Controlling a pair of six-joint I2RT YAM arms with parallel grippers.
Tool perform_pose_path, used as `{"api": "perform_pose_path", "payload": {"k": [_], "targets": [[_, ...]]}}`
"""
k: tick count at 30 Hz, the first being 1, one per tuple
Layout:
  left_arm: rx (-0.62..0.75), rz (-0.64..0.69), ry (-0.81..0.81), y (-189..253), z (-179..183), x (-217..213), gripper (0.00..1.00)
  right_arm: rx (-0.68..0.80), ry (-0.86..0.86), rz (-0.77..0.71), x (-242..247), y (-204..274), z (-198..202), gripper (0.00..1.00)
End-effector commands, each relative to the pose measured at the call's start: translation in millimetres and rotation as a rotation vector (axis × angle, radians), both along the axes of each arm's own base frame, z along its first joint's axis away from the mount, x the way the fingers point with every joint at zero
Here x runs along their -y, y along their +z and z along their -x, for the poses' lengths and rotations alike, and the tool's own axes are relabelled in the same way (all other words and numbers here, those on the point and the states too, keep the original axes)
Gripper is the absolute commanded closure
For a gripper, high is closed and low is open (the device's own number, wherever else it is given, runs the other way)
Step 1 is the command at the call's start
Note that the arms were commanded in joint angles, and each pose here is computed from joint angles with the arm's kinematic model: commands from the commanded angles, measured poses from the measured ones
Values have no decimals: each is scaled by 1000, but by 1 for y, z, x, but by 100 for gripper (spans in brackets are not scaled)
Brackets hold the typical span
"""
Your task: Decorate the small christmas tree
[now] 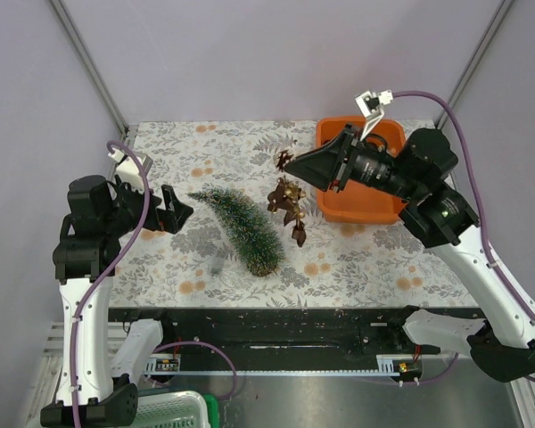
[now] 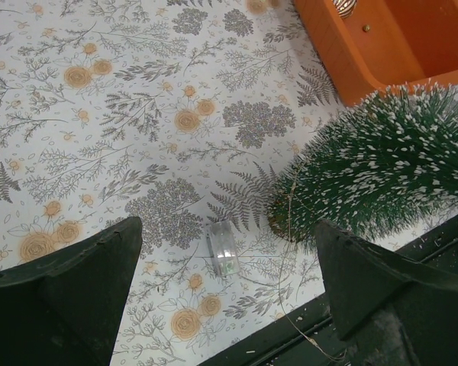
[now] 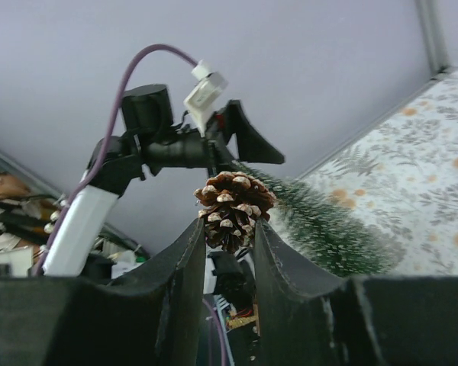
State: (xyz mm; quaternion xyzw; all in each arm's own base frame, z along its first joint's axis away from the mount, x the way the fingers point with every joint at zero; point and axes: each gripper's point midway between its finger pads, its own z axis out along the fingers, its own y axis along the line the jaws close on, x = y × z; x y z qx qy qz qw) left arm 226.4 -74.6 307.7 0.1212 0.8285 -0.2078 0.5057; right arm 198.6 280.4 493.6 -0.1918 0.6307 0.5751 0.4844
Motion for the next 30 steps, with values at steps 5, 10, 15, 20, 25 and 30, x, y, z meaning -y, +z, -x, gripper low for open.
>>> {"api": "perform_pose_path", "payload": {"k": [5, 10, 15, 20, 25, 30], "targets": [[65, 21, -20, 17, 1, 4, 1, 45, 139, -4, -55, 15, 28, 70], [62, 28, -29, 17, 1, 6, 1, 34, 117, 51, -86, -10, 10, 70], [67, 30, -34, 18, 0, 7, 1, 42, 2, 104, -93, -39, -19, 71], [74, 41, -53, 19, 1, 10, 1, 49, -86, 137, -95, -63, -40, 69], [83, 52, -81, 22, 3, 15, 1, 40, -162, 160, -98, -81, -60, 69], [92, 64, -111, 25, 6, 19, 1, 28, -203, 174, -98, -94, -70, 69]]}}
